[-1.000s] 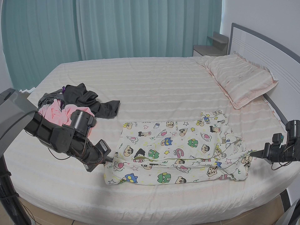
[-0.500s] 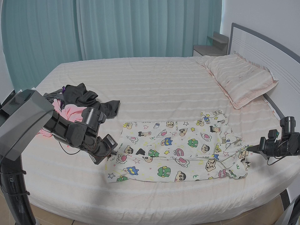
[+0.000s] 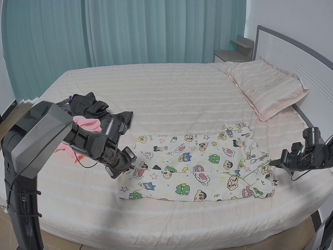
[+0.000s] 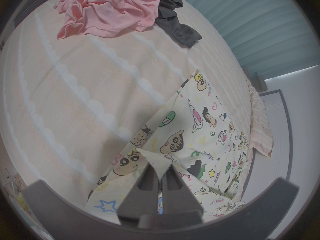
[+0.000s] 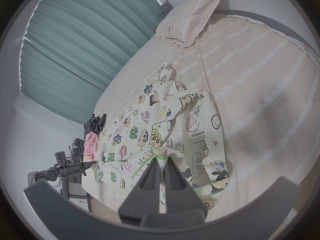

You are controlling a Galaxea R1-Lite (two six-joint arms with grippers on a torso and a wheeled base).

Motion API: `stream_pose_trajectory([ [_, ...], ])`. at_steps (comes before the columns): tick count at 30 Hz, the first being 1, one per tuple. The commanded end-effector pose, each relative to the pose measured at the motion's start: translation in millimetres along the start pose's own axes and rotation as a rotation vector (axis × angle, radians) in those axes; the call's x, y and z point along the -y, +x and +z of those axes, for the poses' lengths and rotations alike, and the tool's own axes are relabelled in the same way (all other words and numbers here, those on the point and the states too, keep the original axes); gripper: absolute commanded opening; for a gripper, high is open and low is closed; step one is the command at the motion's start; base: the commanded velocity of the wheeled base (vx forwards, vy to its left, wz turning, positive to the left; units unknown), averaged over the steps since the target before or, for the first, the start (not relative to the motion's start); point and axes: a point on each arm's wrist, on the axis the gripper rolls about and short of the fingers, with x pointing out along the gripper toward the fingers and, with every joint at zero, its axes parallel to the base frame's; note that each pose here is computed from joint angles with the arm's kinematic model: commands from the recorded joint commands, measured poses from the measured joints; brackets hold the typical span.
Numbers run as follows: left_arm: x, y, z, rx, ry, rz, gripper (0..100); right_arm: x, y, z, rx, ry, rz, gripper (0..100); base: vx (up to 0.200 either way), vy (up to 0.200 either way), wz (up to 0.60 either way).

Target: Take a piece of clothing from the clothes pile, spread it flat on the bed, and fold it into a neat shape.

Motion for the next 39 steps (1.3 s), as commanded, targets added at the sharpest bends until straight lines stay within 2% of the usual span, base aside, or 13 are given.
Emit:
stream_pose_trajectory([
  [1, 2, 9, 2, -0.005, -0.002, 0.02, 0, 0, 6, 1, -0.008, 0.007, 0.002, 0, 0.0, 0.0, 0.0],
  [2, 1, 11, 3, 0.0, -0.003, 0.036, 0, 1, 9, 0, -0.017, 0.01, 0.001, 0, 0.0, 0.0, 0.0],
  [3, 1, 12, 3, 0.005, -0.004, 0.044, 100, 2, 11, -1, -0.022, 0.012, -0.003, 0, 0.0, 0.0, 0.0],
  [5, 2, 13, 4, 0.01, -0.004, 0.049, 100, 2, 12, -2, -0.024, 0.014, -0.011, 0, 0.0, 0.0, 0.0],
  [6, 4, 13, 5, 0.008, -0.005, 0.052, 100, 1, 15, -1, -0.013, 0.023, -0.041, 100, 0.0, 0.0, 0.0],
  [17, -5, -21, 13, -0.034, -0.055, 0.017, 100, -23, -24, 5, 0.156, 0.221, -0.089, 100, 0.0, 0.0, 0.0],
  [20, -21, -53, 21, -0.075, -0.109, -0.042, 100, -41, -29, -10, 0.195, 0.319, -0.116, 100, 0.0, 0.0, 0.0],
  [22, -28, -64, 24, -0.08, -0.129, -0.051, 100, -49, -30, -15, 0.208, 0.357, -0.105, 100, 0.0, 0.0, 0.0],
  [24, -50, -85, 23, -0.096, -0.174, -0.071, 100, -73, -24, -40, 0.194, 0.422, -0.064, 100, 0.0, 0.0, 0.0],
  [28, -72, -97, 12, -0.121, -0.193, -0.103, 100, -78, -16, -61, 0.149, 0.427, -0.057, 100, 0.0, 0.0, 0.0],
  [29, -87, -100, -2, -0.127, -0.187, -0.102, 100, -77, -13, -73, 0.12, 0.417, -0.055, 100, 0.0, 0.0, 0.0],
  [31, -96, -102, -12, -0.12, -0.182, -0.113, 100, -76, -11, -82, 0.098, 0.405, -0.052, 100, 0.0, 0.0, 0.0],
  [39, -116, -100, -31, -0.093, -0.168, -0.154, 100, -59, 12, -106, 0.033, 0.399, -0.102, 100, 0.0, 0.0, 0.0],
])
